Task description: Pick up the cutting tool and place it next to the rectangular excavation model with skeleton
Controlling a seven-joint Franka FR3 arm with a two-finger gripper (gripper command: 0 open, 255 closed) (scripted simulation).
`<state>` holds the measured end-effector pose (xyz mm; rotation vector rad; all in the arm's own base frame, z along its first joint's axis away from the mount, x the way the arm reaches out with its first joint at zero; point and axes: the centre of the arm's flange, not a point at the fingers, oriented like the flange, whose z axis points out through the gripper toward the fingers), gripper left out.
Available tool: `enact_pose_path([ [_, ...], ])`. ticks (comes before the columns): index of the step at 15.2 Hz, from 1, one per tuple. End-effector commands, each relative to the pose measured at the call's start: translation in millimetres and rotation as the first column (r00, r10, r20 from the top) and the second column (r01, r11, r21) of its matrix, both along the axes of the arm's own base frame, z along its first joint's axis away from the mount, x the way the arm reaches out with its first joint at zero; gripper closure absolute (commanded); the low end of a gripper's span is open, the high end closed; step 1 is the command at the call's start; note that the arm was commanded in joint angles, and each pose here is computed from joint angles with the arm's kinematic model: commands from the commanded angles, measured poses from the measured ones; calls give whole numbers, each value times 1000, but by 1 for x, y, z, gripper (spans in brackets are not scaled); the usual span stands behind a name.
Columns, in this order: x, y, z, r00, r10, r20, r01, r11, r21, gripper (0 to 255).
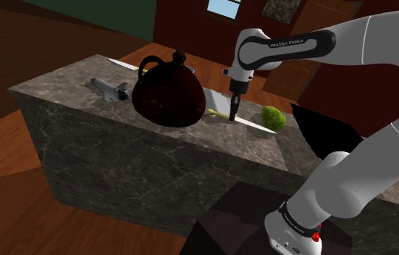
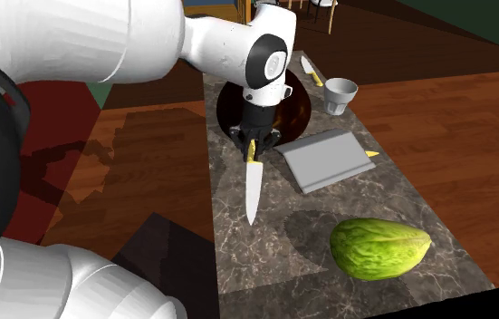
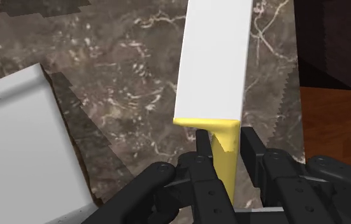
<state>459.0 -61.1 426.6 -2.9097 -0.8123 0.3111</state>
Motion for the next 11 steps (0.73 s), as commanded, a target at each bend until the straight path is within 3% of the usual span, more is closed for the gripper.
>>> enact_pose_path([
  [1,0,0,11,1000,0,0,0,1000,0,255],
  [11,0,0,64,1000,0,0,0,1000,0,255],
])
